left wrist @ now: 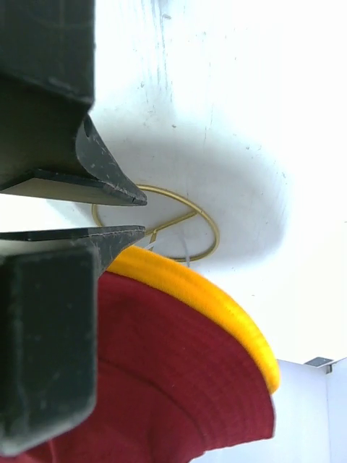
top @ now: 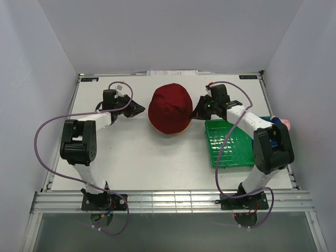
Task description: Stack the hats
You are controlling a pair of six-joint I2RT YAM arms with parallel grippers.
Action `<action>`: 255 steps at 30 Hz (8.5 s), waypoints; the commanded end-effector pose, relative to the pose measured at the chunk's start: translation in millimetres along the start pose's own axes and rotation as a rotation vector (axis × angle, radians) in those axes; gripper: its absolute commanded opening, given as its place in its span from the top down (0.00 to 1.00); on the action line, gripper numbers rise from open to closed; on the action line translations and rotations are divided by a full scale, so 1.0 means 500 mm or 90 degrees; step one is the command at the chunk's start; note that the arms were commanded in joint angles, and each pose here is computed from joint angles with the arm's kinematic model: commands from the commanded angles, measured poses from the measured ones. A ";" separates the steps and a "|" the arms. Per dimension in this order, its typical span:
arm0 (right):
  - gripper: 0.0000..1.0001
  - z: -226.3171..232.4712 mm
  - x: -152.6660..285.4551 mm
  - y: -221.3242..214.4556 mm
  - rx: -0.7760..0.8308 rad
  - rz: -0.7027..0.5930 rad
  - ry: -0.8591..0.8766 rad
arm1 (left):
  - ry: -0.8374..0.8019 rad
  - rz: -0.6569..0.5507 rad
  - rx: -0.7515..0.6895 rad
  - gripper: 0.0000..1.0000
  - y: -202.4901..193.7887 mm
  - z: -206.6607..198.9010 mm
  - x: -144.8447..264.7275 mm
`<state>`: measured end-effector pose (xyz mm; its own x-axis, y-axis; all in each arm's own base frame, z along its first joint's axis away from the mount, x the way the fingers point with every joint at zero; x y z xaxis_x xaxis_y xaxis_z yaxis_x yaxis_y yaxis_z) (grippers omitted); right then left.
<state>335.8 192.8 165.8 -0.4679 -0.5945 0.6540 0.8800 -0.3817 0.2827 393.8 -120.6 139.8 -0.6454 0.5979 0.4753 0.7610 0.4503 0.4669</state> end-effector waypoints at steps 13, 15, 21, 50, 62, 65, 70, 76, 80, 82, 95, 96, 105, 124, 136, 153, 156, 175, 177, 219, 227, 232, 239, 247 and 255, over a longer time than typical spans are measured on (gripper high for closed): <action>0.76 0.060 0.042 -0.104 0.011 0.062 0.082 | -0.039 -0.042 -0.046 0.32 0.061 -0.068 0.046; 0.76 0.070 0.044 -0.108 0.015 0.063 0.094 | -0.034 -0.037 -0.037 0.32 0.057 -0.067 0.057; 0.73 0.082 0.084 -0.088 0.037 0.020 0.096 | -0.068 -0.034 -0.025 0.34 0.030 -0.096 0.110; 0.48 0.101 -0.002 0.246 0.071 -0.045 0.212 | -0.045 0.017 0.068 0.40 -0.131 -0.141 0.111; 0.46 0.123 -0.029 0.206 0.087 -0.022 0.233 | -0.034 0.014 0.057 0.51 -0.100 -0.149 0.081; 0.51 0.111 -0.027 0.194 0.081 -0.020 0.223 | -0.028 0.014 0.055 0.57 -0.090 -0.148 0.070; 0.66 0.080 -0.025 0.169 0.074 -0.018 0.191 | -0.018 0.015 0.055 0.78 -0.078 -0.139 0.053; 0.82 0.062 -0.006 0.145 0.071 -0.032 0.166 | -0.005 0.016 0.052 0.98 -0.058 -0.122 0.036; 0.88 0.048 0.004 0.127 0.063 -0.036 0.152 | -0.003 0.007 0.043 1.00 -0.029 -0.117 0.027; 0.86 0.042 0.012 0.118 0.060 -0.036 0.147 | 0.004 0.014 0.046 0.98 -0.017 -0.113 0.029; 0.81 0.062 0.074 0.049 0.024 -0.032 0.217 | -0.046 0.009 0.006 0.55 0.043 -0.113 0.059; 0.80 0.064 0.079 0.049 0.027 -0.037 0.216 | -0.050 0.008 -0.004 0.49 0.047 -0.115 0.061; 0.56 0.087 0.089 0.102 0.041 -0.068 0.229 | -0.066 0.023 -0.009 0.37 0.005 -0.122 0.112; 0.44 0.066 0.027 0.118 0.023 -0.036 0.255 | -0.105 0.051 0.043 0.35 -0.088 -0.116 0.151; 0.53 0.056 0.028 0.099 0.007 -0.029 0.275 | -0.113 0.064 0.070 0.35 -0.113 -0.103 0.130; 0.92 0.022 0.024 0.086 -0.005 -0.031 0.234 | -0.077 0.070 0.070 0.34 -0.133 -0.079 0.130; 0.92 0.016 0.025 0.085 -0.007 -0.032 0.230 | -0.079 0.070 0.068 0.33 -0.133 -0.080 0.130; 0.92 0.003 0.031 0.078 -0.008 -0.035 0.222 | -0.112 0.059 0.093 0.43 -0.134 -0.091 0.135; 0.92 -0.002 0.030 0.077 -0.011 -0.035 0.216 | -0.114 0.057 0.095 0.48 -0.132 -0.092 0.134; 0.92 -0.116 -0.030 0.050 -0.014 0.010 0.023 | -0.033 0.082 0.133 1.00 -0.178 -0.015 0.079; 0.92 -0.074 -0.002 0.077 0.010 -0.010 0.041 | -0.025 0.072 0.066 0.88 -0.136 -0.050 0.090; 0.92 -0.044 0.016 0.100 0.022 -0.028 0.048 | -0.039 0.035 0.012 0.78 -0.084 -0.099 0.108; 0.92 -0.028 0.040 0.110 0.032 -0.042 0.033 | -0.066 0.041 -0.009 0.78 -0.060 -0.128 0.111; 0.89 -0.010 0.079 0.118 0.056 -0.066 0.009 | -0.057 0.048 -0.015 0.67 -0.072 -0.118 0.112; 0.83 0.025 0.141 0.128 0.094 -0.096 -0.007 | -0.042 0.020 -0.055 0.38 -0.061 -0.121 0.128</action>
<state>361.9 141.6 199.7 -0.5305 -0.5526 0.6428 0.8471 -0.3730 0.3785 327.5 -140.3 175.4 -0.5616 0.6683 0.4878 0.8224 0.3861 0.4178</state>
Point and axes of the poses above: each gripper's point midway between its finger pads, its own x axis back along the fingers, its own z axis along the line the jaws close on, y = z × x, the point moved 7 cm from there along x, back along the fingers, and after that the axes turned 12 degrees about -x, right-handed, at the moved point
